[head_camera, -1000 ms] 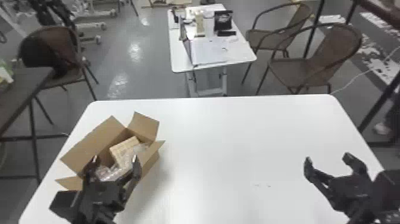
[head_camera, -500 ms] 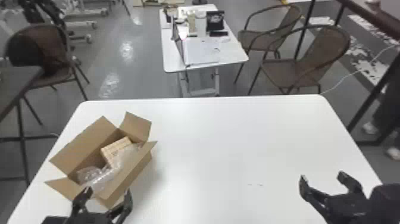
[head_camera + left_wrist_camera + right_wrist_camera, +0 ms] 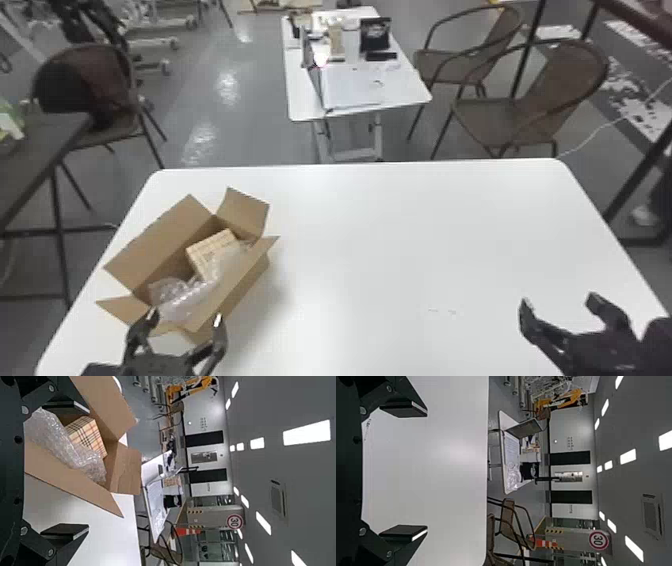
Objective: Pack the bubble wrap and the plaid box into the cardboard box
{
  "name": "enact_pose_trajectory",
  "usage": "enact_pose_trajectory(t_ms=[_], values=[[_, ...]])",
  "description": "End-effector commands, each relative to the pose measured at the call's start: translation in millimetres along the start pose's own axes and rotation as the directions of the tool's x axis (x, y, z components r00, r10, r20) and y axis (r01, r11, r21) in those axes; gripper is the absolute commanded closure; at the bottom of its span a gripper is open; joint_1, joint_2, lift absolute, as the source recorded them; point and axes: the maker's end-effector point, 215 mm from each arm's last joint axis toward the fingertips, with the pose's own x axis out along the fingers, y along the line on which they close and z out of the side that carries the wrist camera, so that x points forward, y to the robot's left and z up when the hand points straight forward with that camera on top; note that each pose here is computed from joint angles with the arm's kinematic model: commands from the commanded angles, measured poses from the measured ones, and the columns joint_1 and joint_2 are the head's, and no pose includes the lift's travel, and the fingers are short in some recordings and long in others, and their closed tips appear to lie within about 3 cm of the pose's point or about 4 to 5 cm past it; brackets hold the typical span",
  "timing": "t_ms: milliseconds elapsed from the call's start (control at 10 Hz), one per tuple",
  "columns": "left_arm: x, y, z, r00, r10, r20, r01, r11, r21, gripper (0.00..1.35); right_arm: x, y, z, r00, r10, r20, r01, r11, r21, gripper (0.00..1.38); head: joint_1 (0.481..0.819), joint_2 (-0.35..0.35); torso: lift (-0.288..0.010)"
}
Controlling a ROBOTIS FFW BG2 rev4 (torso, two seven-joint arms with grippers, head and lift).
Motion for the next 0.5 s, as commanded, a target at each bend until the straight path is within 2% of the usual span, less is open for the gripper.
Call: enact_pose_trajectory(t_ms=[0, 400], values=[[-0.2, -0.9, 0.3, 1.0, 0.004, 0.002, -0.004, 1.0, -0.007, 0.26, 0.2, 0.0, 0.8, 1.0, 0.0, 0.002, 0.0, 1.0, -0.002, 0.25, 0.695, 0.104, -0.018], [2.2, -0.3, 8.2, 1.0, 0.005, 0.027, -0.005, 1.0, 0.009, 0.26, 2.2, 5.1, 12.4, 1.0, -0.013, 0.017, 0.014, 0.999, -0.051, 0.25, 0.695, 0.102, -0.018]])
